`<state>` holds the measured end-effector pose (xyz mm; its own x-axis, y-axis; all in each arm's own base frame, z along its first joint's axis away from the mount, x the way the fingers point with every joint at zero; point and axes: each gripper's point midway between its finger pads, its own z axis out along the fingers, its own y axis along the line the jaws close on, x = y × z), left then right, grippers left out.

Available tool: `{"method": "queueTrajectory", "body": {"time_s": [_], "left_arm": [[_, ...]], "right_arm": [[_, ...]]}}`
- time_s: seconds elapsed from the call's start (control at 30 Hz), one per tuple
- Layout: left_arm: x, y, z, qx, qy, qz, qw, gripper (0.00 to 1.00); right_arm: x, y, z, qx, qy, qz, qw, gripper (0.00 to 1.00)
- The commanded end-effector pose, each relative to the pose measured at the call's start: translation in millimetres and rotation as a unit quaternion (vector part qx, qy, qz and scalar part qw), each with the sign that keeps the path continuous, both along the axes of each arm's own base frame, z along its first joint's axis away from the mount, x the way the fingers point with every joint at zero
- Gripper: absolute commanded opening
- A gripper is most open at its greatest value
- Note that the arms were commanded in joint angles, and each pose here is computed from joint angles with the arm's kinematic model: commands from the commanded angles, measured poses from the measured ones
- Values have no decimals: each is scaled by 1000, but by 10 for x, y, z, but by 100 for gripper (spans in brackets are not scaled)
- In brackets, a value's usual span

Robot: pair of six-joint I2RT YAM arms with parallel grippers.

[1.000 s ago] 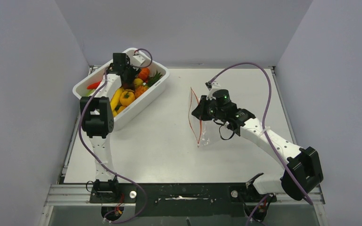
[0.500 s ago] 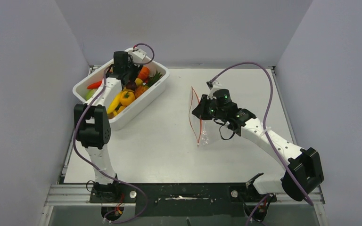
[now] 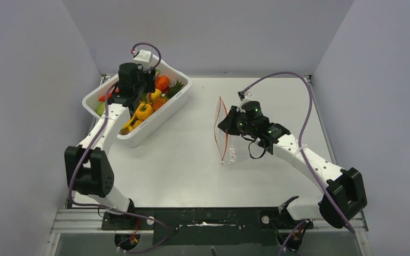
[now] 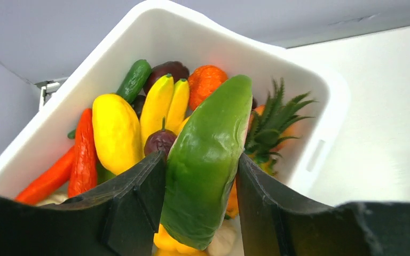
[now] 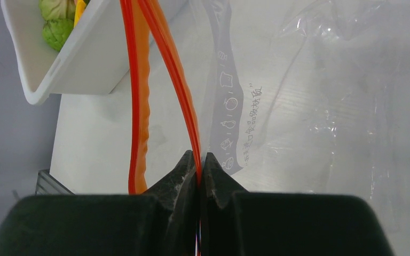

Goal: Place the food in the zip-top bag and seal the zipper
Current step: Pick up the fake fruit from the bin, then place the fake fruit in the zipper food storage bag.

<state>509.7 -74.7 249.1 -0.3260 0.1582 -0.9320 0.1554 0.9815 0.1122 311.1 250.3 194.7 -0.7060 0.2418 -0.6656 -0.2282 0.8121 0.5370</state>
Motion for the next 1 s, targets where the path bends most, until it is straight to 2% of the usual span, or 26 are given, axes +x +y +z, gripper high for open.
{"method": "queueTrajectory", "body": {"time_s": [0.0, 0.17, 0.33, 0.43, 0.63, 0.7, 0.87, 0.97], "left_arm": [[-387, -146, 983, -143, -123, -13, 982, 19], [-914, -307, 1288, -239, -165, -65, 955, 19], [-1297, -357, 1245, -287, -152, -83, 942, 18], [-1544, -442, 1254, -333, -145, -107, 926, 17], [-1978, -705, 1276, -465, -136, -182, 856, 16], [-2117, -795, 1352, -492, -147, -226, 828, 16], [-2327, -894, 1278, -554, -147, -279, 771, 16], [-2406, -916, 1282, -575, -156, -297, 746, 16]], "right_arm": [[114, 93, 274, 46, -15, -18, 999, 0], [154, 167, 264, 68, -2, -30, 997, 0], [203, 241, 251, 82, 7, -41, 996, 0], [222, 307, 230, 94, 12, -48, 994, 0], [295, 450, 229, 127, 22, -68, 989, 0], [334, 500, 227, 129, 21, -72, 989, 0], [394, 662, 240, 133, 26, -69, 988, 0], [384, 772, 242, 129, 26, -65, 989, 0]]}}
